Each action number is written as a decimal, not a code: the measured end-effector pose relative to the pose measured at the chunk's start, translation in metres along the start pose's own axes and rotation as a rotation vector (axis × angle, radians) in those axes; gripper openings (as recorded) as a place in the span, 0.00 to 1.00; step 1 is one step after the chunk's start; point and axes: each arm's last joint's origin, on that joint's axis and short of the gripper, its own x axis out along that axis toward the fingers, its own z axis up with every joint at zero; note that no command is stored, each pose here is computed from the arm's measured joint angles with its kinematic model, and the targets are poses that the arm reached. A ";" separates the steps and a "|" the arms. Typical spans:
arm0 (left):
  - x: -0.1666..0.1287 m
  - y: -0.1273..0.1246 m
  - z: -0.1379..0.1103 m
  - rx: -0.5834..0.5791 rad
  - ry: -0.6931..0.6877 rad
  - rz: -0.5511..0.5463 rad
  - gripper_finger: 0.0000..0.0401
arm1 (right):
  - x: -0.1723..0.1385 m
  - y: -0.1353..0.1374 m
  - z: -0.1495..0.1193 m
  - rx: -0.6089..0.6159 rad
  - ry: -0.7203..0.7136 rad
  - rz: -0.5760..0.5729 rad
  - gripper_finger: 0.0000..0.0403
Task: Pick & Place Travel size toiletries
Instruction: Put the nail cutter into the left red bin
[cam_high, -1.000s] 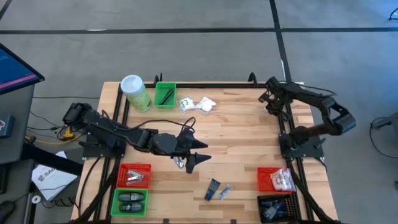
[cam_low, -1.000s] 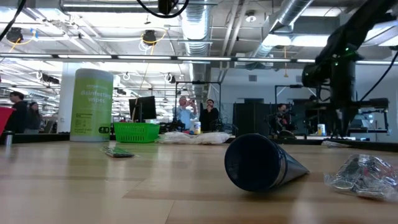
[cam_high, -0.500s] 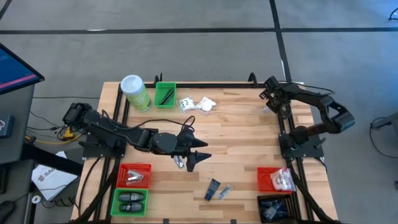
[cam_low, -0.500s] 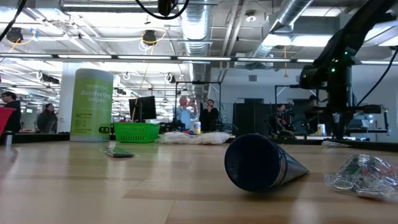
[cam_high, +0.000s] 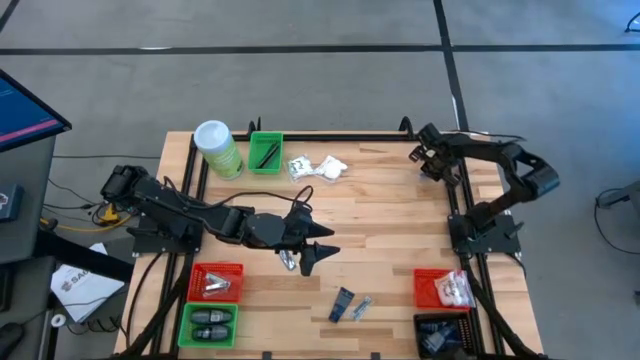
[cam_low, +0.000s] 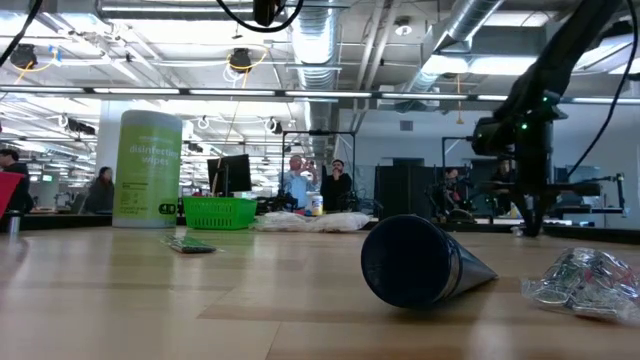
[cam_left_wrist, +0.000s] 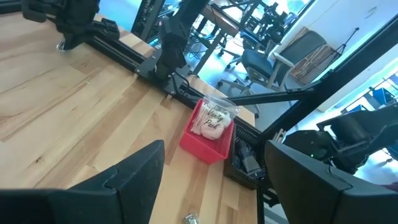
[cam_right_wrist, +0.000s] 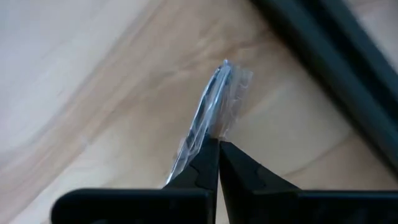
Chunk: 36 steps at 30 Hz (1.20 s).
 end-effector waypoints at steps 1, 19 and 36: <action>0.000 0.000 0.000 0.000 0.000 0.000 0.68 | 0.000 0.001 -0.001 -0.011 0.003 0.010 0.02; 0.001 0.004 0.003 0.017 -0.010 0.015 0.68 | -0.003 0.015 -0.038 -0.463 0.137 0.136 0.02; 0.001 0.002 0.002 0.013 -0.007 0.009 0.68 | -0.017 0.004 -0.105 -1.096 0.301 0.195 0.02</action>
